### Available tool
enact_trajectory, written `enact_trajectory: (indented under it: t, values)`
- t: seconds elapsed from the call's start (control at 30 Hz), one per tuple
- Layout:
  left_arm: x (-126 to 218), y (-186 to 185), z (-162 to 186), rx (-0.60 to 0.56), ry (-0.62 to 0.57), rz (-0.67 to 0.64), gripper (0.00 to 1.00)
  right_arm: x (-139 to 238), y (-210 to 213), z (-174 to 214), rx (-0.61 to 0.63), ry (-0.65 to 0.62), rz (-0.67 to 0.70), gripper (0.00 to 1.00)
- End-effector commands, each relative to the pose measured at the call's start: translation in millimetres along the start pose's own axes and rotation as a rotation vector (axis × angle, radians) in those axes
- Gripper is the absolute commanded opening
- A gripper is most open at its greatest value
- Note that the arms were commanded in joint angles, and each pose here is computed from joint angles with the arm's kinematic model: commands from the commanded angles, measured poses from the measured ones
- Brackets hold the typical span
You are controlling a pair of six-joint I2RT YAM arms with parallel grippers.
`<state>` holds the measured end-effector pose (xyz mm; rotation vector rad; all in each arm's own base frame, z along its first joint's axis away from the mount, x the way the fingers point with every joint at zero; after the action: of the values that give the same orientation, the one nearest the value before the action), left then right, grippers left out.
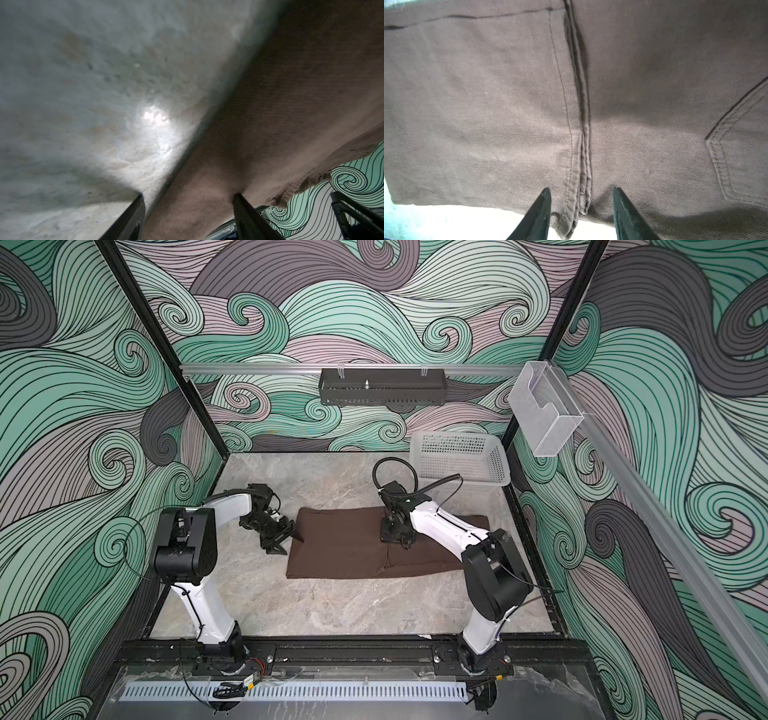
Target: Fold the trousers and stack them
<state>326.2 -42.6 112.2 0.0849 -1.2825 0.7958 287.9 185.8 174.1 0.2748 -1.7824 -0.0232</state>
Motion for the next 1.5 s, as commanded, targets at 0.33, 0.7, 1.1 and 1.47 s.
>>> enact_trajectory:
  t: [0.33,0.7,1.1,1.47]
  values:
    - [-36.3,1.2,-13.9,0.007,0.036,-0.029,0.43,8.2,-6.0,6.1,0.015,-0.001,0.001,0.49]
    - [-12.6,-2.2,-6.3,-0.015,-0.043,-0.062,0.00,19.2,-11.3,6.0,0.003,-0.032,-0.005,0.49]
    - [89.0,31.3,-14.5,0.082,-0.264,-0.196,0.00,34.3,-36.6,6.3,-0.054,-0.068,-0.014,0.51]
    - [164.2,71.7,-25.1,0.198,-0.426,-0.417,0.00,32.9,-75.3,9.2,-0.124,-0.057,-0.013,0.53]
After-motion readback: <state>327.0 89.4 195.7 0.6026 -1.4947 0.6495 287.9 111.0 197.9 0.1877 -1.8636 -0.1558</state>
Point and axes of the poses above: each gripper's point midway between its finger pads, its own x axis back along the fingers, its own y axis along the line the jaws close on, z = x × y, the point moved 10 cm from there along x, back along the fingers, and after that the axes turned 8 degrees about x, right-handed, at the moved point
